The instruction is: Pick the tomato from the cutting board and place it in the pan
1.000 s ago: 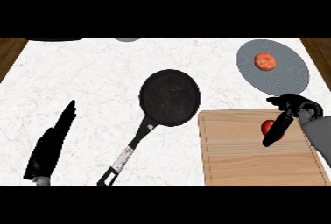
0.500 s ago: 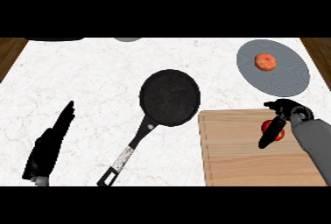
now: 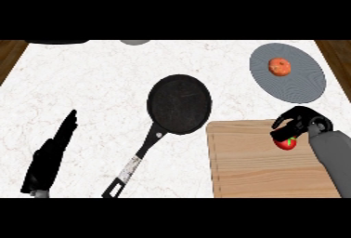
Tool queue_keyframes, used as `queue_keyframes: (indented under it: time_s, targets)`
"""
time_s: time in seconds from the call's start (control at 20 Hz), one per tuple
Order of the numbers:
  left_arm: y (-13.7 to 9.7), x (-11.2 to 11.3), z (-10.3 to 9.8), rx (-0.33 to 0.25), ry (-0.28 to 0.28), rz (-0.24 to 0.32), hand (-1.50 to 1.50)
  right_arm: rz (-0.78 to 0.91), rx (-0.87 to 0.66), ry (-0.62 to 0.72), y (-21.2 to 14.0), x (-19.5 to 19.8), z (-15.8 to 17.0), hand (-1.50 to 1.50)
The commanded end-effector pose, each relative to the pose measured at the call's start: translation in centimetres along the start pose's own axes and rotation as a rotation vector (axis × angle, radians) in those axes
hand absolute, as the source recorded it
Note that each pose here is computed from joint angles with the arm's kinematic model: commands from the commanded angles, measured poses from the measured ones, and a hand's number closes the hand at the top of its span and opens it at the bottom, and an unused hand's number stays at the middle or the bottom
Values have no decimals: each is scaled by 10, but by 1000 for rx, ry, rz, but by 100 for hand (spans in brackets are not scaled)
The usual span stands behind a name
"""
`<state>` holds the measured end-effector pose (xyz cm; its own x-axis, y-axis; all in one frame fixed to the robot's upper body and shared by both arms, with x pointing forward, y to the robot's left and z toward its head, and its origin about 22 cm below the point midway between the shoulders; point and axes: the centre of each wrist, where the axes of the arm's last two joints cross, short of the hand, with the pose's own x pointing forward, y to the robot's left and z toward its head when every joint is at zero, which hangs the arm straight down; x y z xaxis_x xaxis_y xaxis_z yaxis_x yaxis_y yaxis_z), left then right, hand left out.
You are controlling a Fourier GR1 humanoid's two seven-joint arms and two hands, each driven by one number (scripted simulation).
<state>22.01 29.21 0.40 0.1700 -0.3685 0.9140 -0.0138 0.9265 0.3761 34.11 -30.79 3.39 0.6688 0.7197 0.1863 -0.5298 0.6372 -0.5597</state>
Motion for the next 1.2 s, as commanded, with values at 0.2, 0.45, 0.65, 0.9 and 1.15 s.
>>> queue_keyframes:
  time_s: [0.2, 0.45, 0.65, 0.9, 1.15]
  targets:
    - [-4, 6, 0, 6, -9, -18, 0, -62, 50, -10, 6, -5, -9, 150]
    - [-5, 0, -2, 29, 15, 20, 0, -14, -196, -21, 61, 0, 34, 150]
    - [9, -5, 6, 49, 31, 3, 0, 41, -454, -21, 97, 0, 63, 150]
    - [3, -11, 13, 16, 29, -14, 0, 60, -832, -196, 84, 14, 110, 150]
    - [6, -2, 2, 26, 34, -4, 0, 59, -1071, -406, 87, 30, 169, 150]
